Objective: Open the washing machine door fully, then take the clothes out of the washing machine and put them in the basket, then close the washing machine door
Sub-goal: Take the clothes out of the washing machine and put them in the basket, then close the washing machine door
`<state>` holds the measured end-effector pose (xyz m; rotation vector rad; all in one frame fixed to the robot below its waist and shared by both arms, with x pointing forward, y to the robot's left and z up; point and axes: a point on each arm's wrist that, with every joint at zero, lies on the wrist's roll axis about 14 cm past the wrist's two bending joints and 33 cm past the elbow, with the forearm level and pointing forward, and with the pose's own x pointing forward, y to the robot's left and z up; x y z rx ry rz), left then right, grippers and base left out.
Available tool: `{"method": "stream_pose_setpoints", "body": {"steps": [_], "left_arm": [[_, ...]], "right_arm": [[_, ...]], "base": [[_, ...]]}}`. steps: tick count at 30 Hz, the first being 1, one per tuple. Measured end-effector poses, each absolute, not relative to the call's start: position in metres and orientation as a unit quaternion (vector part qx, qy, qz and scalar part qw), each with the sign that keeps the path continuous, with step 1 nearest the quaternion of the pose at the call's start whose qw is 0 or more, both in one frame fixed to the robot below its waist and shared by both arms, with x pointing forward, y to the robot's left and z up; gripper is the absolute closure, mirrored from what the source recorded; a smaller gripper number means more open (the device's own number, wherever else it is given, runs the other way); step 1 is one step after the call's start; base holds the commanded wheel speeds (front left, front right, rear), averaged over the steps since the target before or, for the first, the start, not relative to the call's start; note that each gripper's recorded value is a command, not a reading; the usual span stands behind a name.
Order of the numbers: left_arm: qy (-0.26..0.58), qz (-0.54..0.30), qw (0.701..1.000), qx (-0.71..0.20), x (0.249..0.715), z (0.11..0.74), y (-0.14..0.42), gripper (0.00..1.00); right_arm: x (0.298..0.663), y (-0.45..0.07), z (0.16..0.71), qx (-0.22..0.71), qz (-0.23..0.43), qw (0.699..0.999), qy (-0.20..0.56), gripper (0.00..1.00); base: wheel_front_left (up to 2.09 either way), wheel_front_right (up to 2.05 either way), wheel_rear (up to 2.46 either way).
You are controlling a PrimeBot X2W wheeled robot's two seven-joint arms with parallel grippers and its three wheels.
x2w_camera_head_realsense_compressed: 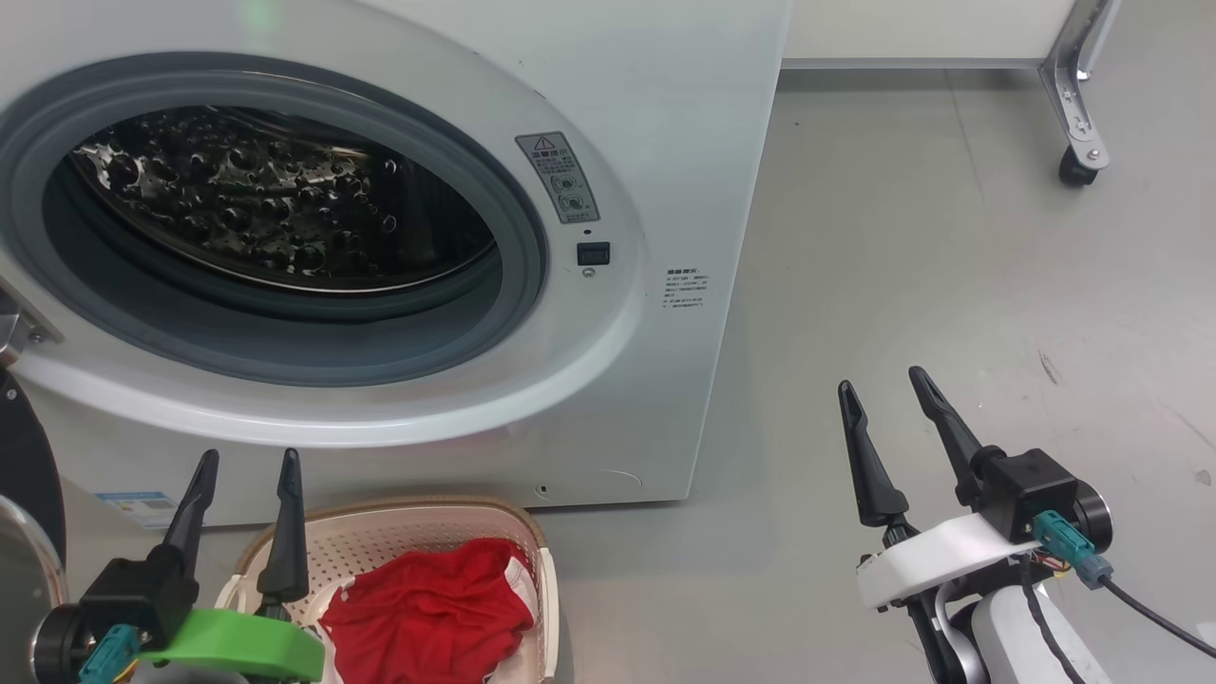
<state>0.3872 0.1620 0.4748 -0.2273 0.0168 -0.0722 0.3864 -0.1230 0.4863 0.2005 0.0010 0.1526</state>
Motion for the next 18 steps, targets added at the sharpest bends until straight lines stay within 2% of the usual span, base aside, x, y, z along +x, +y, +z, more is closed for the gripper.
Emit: {"method": "stream_pose_setpoints", "body": {"steps": [9,18], "left_arm": [[0.008,-0.032,0.993,-0.114,0.388,0.4745,0.1644,0.0],[0.008,-0.032,0.993,-0.116,0.3883,0.4741,0.1648,0.0]], "right_arm": [[0.3865,-0.1232,0.4853,0.1,0.075,0.992,0.002,0.0],[0.3866,-0.1228,0.4844,0.101,0.075,0.992,0.003,0.0]], "base": [[-0.54,0.54,0.0],[-0.92,0.92,0.0]]}}
